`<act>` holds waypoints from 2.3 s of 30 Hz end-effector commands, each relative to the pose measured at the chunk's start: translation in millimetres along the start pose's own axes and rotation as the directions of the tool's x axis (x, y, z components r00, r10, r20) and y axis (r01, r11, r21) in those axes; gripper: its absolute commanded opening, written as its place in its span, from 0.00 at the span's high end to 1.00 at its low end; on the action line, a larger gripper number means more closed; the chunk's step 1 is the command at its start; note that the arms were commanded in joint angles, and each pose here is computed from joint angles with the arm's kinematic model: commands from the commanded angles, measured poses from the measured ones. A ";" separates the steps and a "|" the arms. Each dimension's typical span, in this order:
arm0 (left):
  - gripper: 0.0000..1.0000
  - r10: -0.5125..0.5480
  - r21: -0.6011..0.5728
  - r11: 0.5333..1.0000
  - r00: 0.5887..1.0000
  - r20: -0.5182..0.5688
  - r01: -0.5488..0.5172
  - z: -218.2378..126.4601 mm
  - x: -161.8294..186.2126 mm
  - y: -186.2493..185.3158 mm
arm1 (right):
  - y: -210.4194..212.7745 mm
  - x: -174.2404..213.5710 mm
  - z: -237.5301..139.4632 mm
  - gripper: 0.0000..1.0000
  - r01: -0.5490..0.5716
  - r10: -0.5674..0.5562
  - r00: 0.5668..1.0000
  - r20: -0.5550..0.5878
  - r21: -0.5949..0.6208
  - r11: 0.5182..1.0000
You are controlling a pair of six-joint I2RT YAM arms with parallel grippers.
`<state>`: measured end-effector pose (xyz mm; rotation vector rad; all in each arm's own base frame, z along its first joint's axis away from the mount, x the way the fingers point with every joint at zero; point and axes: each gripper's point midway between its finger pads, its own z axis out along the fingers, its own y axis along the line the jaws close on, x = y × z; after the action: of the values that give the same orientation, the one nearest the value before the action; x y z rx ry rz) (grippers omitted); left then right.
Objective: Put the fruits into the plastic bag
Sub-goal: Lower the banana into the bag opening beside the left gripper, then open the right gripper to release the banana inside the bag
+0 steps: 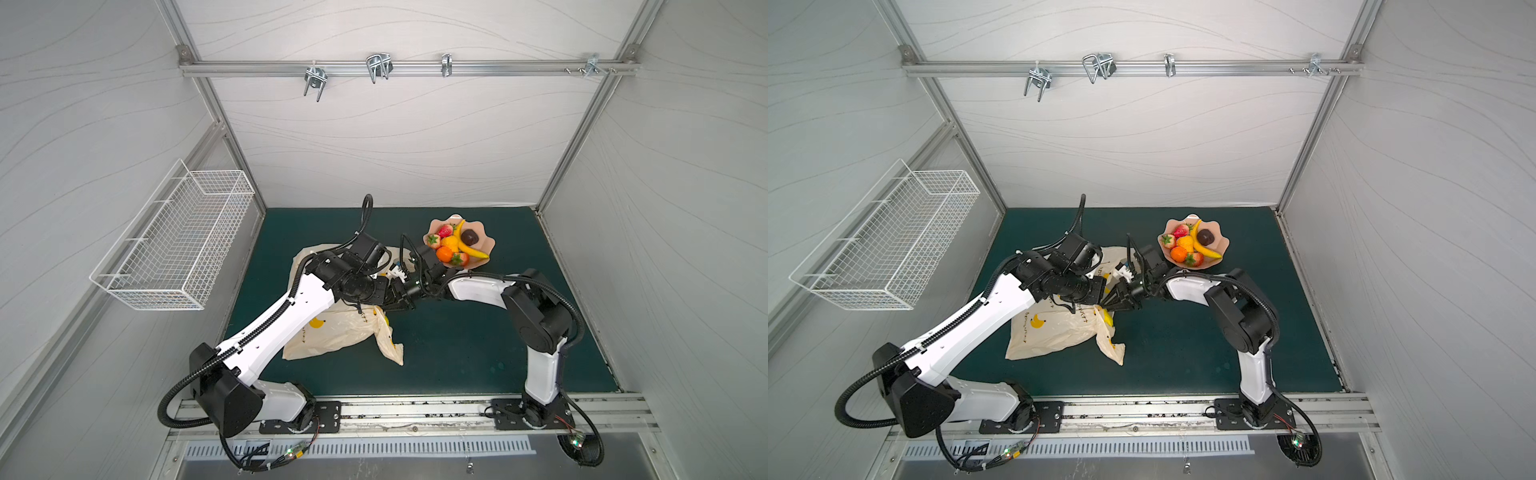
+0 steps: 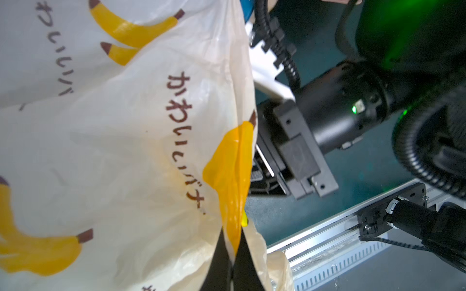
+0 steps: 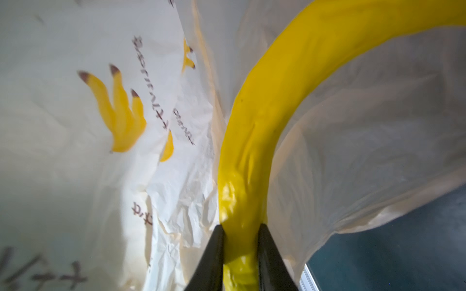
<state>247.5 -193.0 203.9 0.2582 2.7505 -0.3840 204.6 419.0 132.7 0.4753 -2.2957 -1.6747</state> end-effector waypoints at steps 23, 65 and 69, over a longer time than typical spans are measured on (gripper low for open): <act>1.00 -0.065 0.178 0.983 0.992 0.105 0.046 -1.4 -10.2 -23.2 | 21.9 -23.1 40.6 1.00 -0.079 0.082 0.995 0.049 -0.062 0.995; 1.00 -0.098 0.479 0.877 0.957 0.273 -0.047 -15.2 -10.8 -60.2 | 2.7 48.4 29.5 1.00 -0.152 0.139 0.961 -0.241 -0.038 0.988; 1.00 -0.100 0.487 0.872 0.954 0.284 -0.054 -15.2 -8.5 -59.6 | -0.2 52.7 38.8 1.00 -0.160 0.148 0.953 -0.265 -0.024 0.987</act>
<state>234.5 -240.9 213.3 0.2227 2.4213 -0.9968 154.5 433.7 124.2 0.4729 -2.0679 -1.5556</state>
